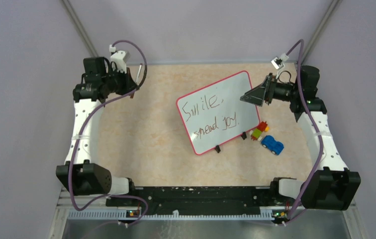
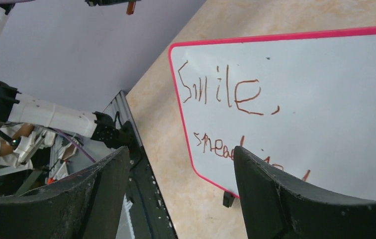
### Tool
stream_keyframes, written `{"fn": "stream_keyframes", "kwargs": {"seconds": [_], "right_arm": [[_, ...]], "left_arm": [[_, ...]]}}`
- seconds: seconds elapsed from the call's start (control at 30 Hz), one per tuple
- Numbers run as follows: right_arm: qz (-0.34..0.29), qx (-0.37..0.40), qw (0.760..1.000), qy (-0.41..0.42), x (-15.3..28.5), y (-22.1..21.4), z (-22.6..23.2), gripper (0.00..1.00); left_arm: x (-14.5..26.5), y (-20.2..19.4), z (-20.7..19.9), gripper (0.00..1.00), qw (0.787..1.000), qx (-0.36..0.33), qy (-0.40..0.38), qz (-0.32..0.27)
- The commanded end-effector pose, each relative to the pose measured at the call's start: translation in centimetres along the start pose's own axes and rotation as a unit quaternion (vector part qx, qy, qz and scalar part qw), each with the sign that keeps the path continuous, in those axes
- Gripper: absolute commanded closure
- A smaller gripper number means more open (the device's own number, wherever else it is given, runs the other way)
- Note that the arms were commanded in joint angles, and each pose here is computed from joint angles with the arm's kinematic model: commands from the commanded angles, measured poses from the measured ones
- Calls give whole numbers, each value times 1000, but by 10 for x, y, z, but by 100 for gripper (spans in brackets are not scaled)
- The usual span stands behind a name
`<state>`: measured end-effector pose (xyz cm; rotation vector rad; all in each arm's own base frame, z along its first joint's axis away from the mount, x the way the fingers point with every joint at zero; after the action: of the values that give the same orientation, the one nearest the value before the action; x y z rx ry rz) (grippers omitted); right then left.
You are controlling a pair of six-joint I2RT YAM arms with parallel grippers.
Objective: Write a sentence on the whiteboard
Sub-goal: Put down the whiteboard marker at the center of the board.
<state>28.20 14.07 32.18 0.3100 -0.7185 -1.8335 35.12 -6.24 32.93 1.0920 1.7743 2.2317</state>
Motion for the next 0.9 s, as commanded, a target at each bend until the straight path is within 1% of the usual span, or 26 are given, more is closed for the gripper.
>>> {"fn": "stream_keyframes", "kwargs": {"seconds": [0.0, 0.07, 0.17, 0.23, 0.3, 0.37, 0.57, 0.77, 0.87], "right_arm": [[-10, 38, 999, -20, 16, 2, -4, 26], [-13, 39, 998, -42, 21, 0, -14, 26], [-18, 50, 995, -81, 28, -3, -26, 26], [-21, 56, 992, -109, 32, -5, -33, 26], [-25, 74, 988, -132, 36, -7, -39, 26], [-27, 77, 986, -143, 38, -10, -42, 26], [-31, 81, 983, -160, 41, -15, -48, 26], [-32, 75, 984, -158, 40, -18, -49, 26], [-32, 74, 984, -156, 40, -18, -49, 26]], "left_arm": [[-20, -71, 17, 100, 996, 38, -7, 82], [-28, -104, 21, 100, 992, 39, -4, 124], [-38, -151, 15, 99, 982, 45, -24, 183], [-45, -181, 8, 98, 975, 56, -40, 213], [-52, -204, 3, 98, 969, 63, -49, 232], [-57, -222, -2, 97, 964, 74, -59, 248], [-68, -257, -13, 94, 953, 95, -83, 276], [-73, -280, -18, 91, 945, 98, -86, 300], [-74, -284, -19, 88, 943, 95, -88, 307]]}}
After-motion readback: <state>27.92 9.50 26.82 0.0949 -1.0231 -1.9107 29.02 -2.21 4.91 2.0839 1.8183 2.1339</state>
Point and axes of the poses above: each gripper's point midway between its finger pads, its own x axis back along the fingers, its own z axis along the line the jaws close on, y = z × x, the point moved 2 cm from there along x, back along the fingers, and after that the axes turned 15 degrees about -x, right-handed, at the moved point
